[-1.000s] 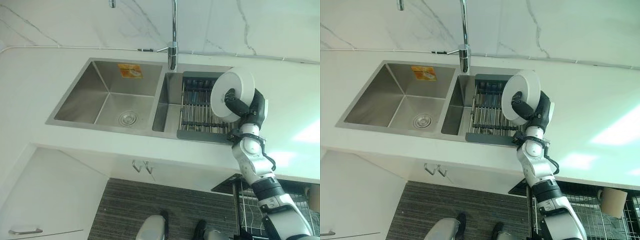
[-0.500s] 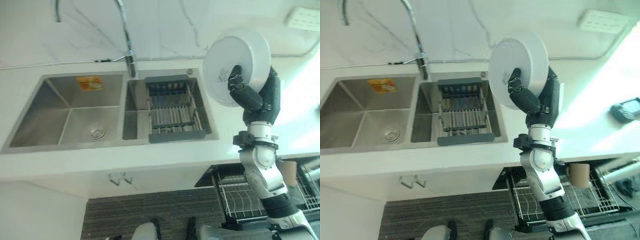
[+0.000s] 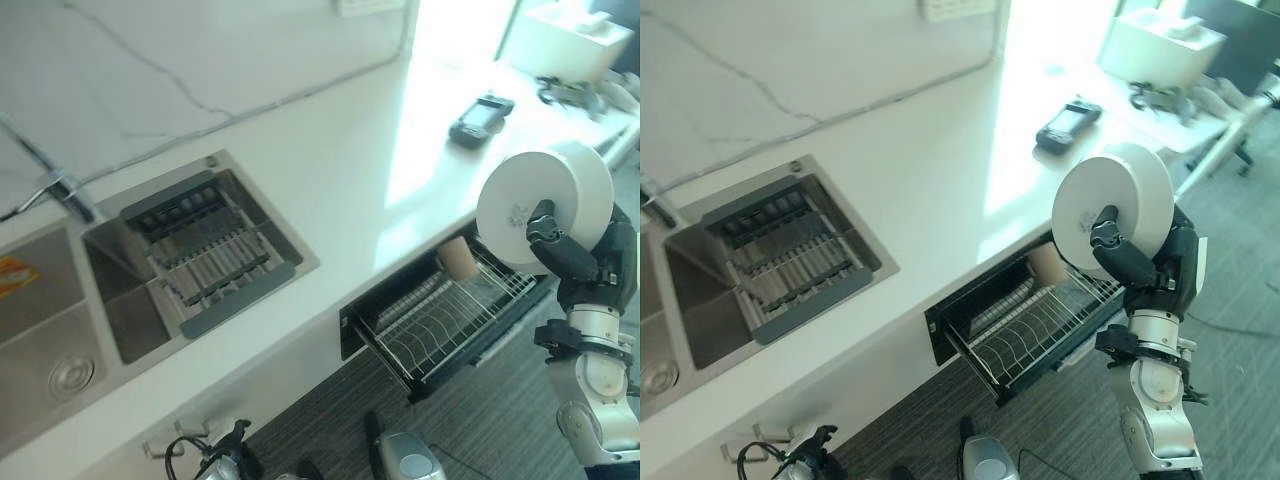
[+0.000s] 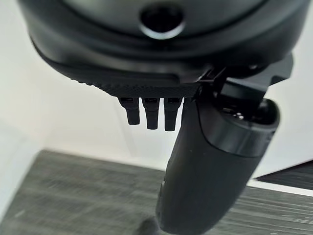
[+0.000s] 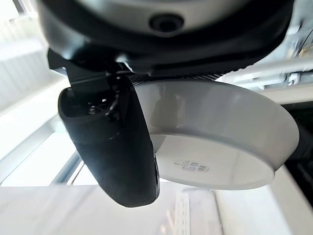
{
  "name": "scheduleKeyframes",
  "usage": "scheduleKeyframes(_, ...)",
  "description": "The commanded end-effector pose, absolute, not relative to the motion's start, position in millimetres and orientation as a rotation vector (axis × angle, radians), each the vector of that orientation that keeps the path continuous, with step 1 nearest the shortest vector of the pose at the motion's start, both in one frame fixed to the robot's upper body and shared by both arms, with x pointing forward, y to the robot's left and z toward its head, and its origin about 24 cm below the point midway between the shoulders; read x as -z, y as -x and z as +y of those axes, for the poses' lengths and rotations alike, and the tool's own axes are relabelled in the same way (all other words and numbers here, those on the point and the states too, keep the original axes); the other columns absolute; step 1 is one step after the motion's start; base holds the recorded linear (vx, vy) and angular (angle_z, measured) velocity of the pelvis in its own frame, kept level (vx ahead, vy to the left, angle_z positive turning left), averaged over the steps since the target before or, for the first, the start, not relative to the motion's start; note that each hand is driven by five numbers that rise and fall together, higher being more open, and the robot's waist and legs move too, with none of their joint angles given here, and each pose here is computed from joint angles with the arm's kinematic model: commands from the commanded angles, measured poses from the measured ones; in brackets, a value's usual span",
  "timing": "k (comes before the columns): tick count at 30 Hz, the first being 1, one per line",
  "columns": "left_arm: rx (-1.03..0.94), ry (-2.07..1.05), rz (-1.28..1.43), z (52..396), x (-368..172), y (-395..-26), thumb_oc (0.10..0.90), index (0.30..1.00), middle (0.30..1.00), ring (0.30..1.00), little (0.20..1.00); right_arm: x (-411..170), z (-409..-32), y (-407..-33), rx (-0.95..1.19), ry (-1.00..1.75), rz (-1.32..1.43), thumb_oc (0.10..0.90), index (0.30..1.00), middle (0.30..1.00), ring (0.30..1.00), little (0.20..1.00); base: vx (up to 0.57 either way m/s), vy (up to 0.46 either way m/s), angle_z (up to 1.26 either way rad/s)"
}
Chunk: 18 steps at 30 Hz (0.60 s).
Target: Place the dishes in the dishwasher.
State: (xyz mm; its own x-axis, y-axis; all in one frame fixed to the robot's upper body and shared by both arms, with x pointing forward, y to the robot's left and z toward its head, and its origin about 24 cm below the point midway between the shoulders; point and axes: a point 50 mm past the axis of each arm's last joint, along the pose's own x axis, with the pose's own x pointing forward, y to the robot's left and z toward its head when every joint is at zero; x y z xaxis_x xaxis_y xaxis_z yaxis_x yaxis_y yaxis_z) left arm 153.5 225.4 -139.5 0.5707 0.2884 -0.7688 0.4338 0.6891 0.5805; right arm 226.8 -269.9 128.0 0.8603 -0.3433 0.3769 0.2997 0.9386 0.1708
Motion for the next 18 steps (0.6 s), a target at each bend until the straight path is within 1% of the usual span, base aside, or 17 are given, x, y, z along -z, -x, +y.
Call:
scheduleKeyframes(1, 0.082, -0.869, 0.988, 232.2, 140.2, -147.0, 0.8, 0.9, 0.9, 0.9, 0.9, -197.2, -274.7, -225.9, 0.274, -0.136, -0.831, 0.4, 0.3, 0.3, 0.3, 0.3, -0.01, 0.02, -0.18)
scheduleKeyframes(9, 0.104, -0.816, 0.973, 223.6, 141.4, -146.8, 0.8, 0.9, 0.9, 0.9, 0.9, -163.8, -276.5, -226.4, 0.334, -0.15, -0.714, 0.4, 0.3, 0.3, 0.3, 0.3, 0.03, -0.007, -0.08)
scheduleKeyframes(16, 0.142, -0.807, 0.926, 214.7, 136.3, -160.4, 0.8, 0.9, 0.9, 0.9, 0.9, -122.2, -270.1, -242.0, 0.317, -0.135, -0.486, 0.4, 0.3, 0.3, 0.3, 0.3, 0.0, -0.014, 0.05)
scheduleKeyframes(18, 0.148, -0.812, 0.92, 214.5, 135.2, -162.7, 0.8, 0.9, 0.9, 0.9, 0.9, -117.8, -269.4, -244.1, 0.317, -0.132, -0.466, 0.4, 0.3, 0.3, 0.3, 0.3, -0.01, -0.015, 0.15)
